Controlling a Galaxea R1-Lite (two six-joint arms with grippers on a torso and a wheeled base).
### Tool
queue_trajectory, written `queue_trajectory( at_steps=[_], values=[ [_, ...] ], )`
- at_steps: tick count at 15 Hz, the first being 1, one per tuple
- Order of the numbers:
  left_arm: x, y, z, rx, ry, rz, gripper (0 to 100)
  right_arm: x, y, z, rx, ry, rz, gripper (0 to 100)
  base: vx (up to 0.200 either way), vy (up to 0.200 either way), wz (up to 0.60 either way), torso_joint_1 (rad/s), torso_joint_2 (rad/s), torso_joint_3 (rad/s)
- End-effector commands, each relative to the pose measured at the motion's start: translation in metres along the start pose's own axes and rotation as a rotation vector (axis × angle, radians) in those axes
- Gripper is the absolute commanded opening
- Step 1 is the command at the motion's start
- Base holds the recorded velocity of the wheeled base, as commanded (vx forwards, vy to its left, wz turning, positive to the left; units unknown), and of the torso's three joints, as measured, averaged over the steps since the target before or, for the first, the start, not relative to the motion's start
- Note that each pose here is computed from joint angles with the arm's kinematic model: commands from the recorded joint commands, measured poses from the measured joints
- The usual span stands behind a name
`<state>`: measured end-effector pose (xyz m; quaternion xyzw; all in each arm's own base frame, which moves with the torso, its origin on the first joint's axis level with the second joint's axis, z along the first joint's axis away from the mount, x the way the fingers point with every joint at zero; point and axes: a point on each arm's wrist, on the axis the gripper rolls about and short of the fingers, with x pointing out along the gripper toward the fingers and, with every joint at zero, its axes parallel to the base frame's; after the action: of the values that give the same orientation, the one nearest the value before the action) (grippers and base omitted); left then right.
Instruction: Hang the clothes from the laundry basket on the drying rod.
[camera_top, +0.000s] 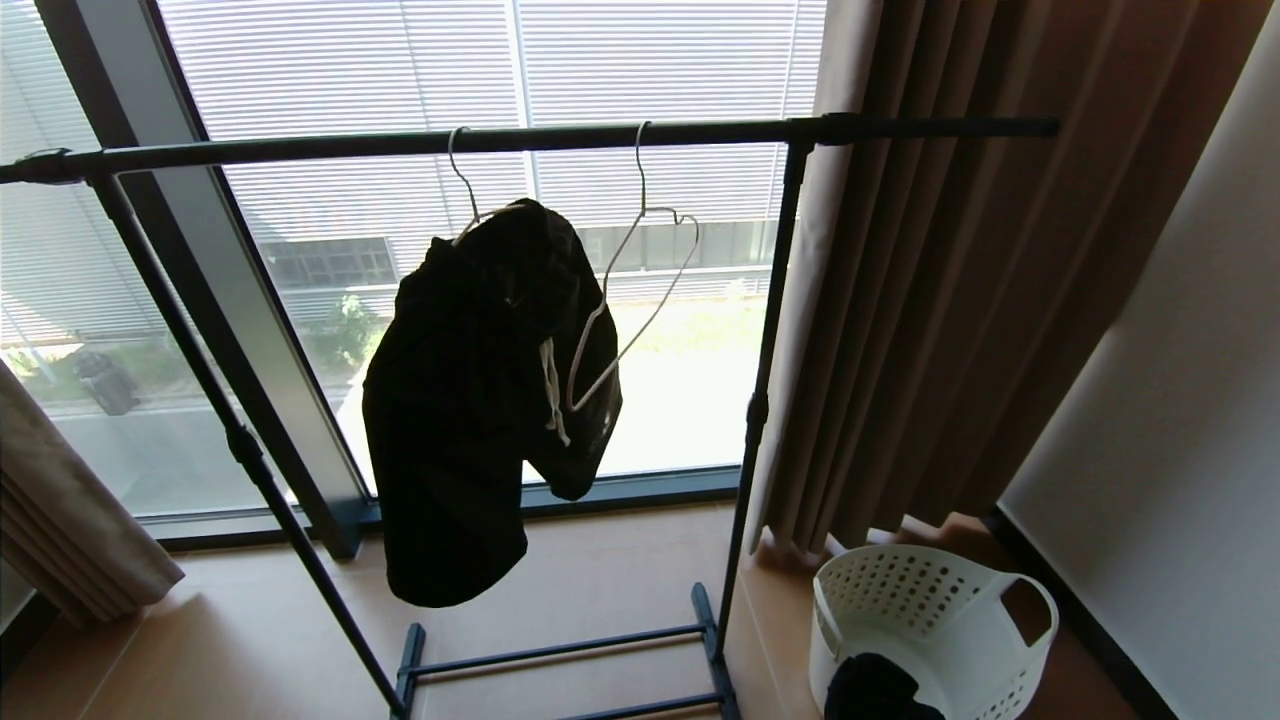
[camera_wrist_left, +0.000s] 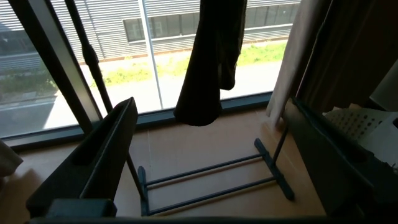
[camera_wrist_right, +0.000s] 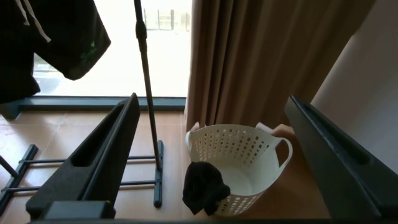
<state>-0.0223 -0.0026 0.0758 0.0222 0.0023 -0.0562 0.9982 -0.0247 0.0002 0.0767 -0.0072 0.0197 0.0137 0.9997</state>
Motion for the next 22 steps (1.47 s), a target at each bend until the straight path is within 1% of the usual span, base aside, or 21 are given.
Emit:
queue_trajectory(
  at_steps=[1, 8, 13, 16, 22],
  values=[
    [0.0002, 0.0000, 0.0001, -0.001, 0.002, 0.000, 100, -0.0001, 0.0000, 0.0001, -0.001, -0.001, 0.001, 100, 0.000, 0.000, 0.00, -0.193, 0.54, 0.334],
    [0.0001, 0.0000, 0.0001, -0.002, 0.000, 0.000, 100, -0.0001, 0.0000, 0.0001, -0.001, -0.001, 0.001, 100, 0.000, 0.000, 0.00, -0.176, 0.52, 0.341],
    [0.0001, 0.0000, 0.0001, -0.002, 0.000, 0.000, 100, -0.0001, 0.0000, 0.0001, -0.001, -0.001, 0.001, 100, 0.000, 0.000, 0.00, -0.128, 0.48, 0.352],
    [0.0002, 0.0000, 0.0001, -0.004, 0.002, 0.000, 100, -0.0001, 0.0000, 0.0001, -0.001, -0.001, 0.001, 100, 0.000, 0.000, 0.00, -0.087, 0.45, 0.369],
    [0.0002, 0.0000, 0.0003, -0.004, 0.000, 0.000, 100, -0.0001, 0.0000, 0.0001, -0.001, -0.001, 0.001, 100, 0.000, 0.000, 0.00, -0.026, 0.41, 0.379]
  ],
)
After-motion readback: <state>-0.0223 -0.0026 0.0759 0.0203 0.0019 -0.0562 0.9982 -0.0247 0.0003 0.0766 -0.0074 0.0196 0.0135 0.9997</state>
